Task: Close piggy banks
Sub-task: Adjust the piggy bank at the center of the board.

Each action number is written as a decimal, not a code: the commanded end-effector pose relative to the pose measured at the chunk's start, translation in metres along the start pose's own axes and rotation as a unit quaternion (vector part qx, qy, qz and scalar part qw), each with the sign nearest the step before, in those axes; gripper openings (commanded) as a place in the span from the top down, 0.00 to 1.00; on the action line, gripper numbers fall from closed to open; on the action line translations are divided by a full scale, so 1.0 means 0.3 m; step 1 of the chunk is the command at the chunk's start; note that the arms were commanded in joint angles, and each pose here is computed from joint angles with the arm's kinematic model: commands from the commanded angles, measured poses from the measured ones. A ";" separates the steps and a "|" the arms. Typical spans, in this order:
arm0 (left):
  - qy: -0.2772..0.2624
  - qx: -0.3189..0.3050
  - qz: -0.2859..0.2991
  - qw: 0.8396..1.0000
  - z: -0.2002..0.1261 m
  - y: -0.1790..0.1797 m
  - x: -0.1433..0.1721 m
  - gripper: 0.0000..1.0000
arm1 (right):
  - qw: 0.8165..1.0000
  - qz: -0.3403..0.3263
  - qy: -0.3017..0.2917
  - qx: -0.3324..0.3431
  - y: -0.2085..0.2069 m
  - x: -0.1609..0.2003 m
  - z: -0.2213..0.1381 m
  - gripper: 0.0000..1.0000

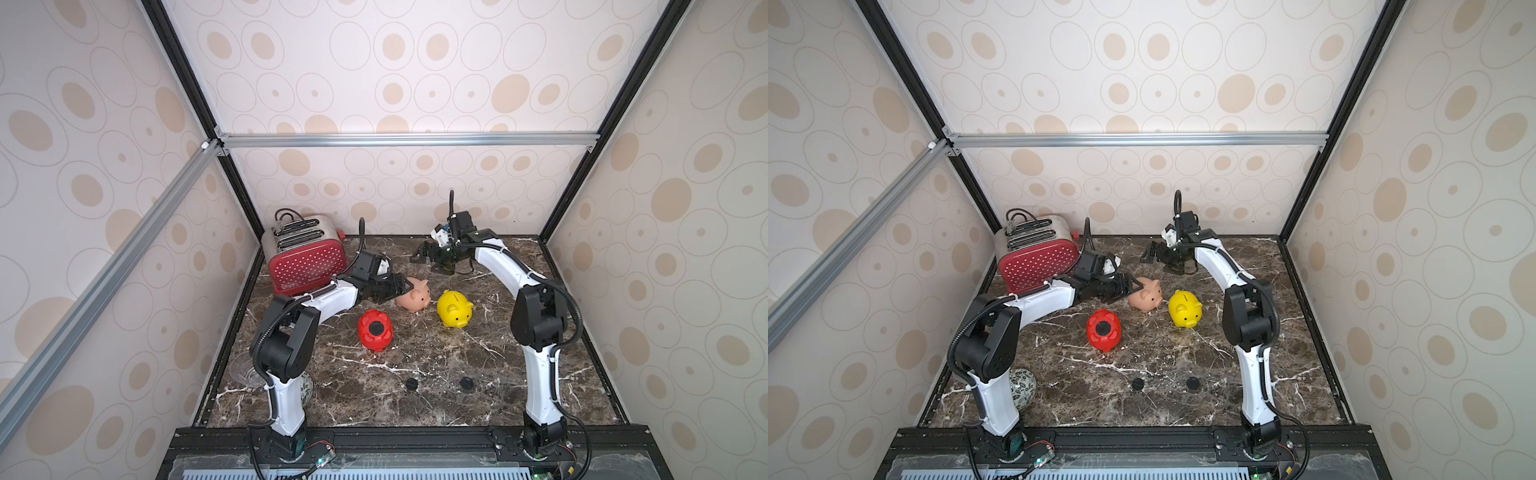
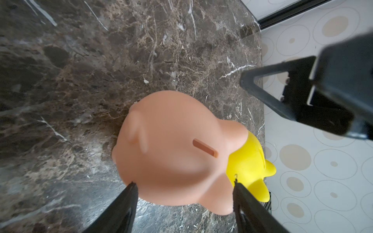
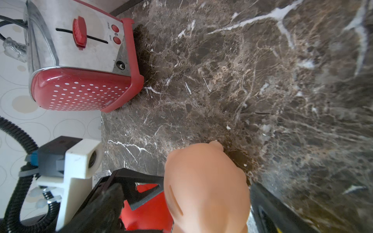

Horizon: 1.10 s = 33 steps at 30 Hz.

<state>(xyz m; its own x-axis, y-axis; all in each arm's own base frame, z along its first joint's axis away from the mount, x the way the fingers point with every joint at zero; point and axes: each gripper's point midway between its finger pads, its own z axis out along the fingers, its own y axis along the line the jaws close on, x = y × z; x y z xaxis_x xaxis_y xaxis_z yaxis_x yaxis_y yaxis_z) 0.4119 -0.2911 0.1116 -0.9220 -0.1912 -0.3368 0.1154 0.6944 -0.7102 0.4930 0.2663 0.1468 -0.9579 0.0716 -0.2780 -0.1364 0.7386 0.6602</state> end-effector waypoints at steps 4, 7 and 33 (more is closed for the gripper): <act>0.002 0.020 0.002 1.000 -0.029 -0.044 0.018 0.25 | 0.998 0.012 0.052 -0.038 -0.004 0.008 0.096 0.00; 0.002 0.023 0.004 1.000 -0.033 -0.049 0.021 0.24 | 0.996 0.027 0.064 -0.054 -0.006 0.025 0.120 0.00; 0.021 -0.017 0.045 0.999 0.060 -0.056 -0.096 0.22 | 0.987 0.143 0.056 -0.054 -0.014 0.144 0.040 0.00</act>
<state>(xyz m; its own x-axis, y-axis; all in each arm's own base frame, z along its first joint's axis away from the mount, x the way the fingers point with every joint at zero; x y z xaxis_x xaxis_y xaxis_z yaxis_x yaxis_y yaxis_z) 0.4387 -0.3101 0.1114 -0.9341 -0.1318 -0.3318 0.1469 0.7051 -0.6937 0.4570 0.2723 0.1080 -0.9781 0.2060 0.0304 0.1510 0.6009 0.7849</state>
